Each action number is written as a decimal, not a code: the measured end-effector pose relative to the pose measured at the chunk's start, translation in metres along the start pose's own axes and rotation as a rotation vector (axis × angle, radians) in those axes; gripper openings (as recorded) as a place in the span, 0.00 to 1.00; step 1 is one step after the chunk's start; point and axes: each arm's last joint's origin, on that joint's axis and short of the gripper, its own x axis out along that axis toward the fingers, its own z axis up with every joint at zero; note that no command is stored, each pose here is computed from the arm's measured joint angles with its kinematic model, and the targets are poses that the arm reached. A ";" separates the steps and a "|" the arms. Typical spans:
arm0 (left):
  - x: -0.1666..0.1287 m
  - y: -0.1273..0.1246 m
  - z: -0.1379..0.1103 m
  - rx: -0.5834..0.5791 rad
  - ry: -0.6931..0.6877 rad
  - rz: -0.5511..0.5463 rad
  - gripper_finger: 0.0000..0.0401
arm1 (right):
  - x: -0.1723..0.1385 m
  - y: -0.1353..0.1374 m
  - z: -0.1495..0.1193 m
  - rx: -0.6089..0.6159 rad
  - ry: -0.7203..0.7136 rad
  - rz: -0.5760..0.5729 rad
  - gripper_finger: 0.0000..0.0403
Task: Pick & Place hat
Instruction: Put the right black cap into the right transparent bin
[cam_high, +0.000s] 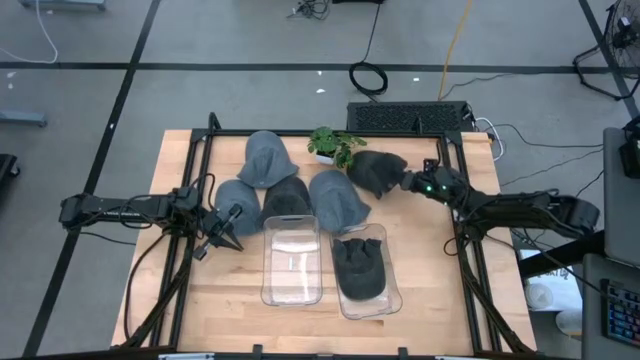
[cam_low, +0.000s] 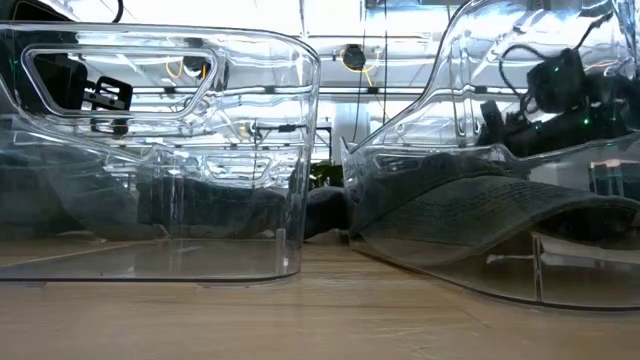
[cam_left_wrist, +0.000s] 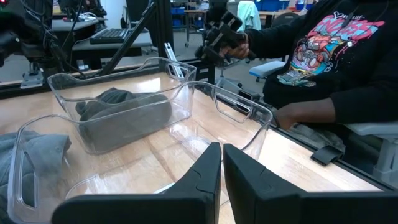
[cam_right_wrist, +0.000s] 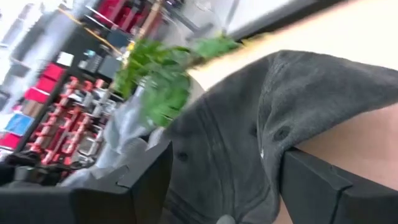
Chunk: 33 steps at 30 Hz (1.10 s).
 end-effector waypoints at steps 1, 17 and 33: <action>0.000 0.000 0.000 0.000 0.000 0.000 0.06 | 0.001 -0.001 -0.001 0.007 0.009 -0.010 0.63; 0.000 0.000 0.000 0.000 0.000 0.001 0.06 | 0.012 -0.008 -0.034 0.021 0.159 -0.133 0.63; 0.000 0.000 0.000 0.001 -0.001 0.000 0.06 | 0.058 -0.003 -0.050 -0.130 0.132 -0.255 0.61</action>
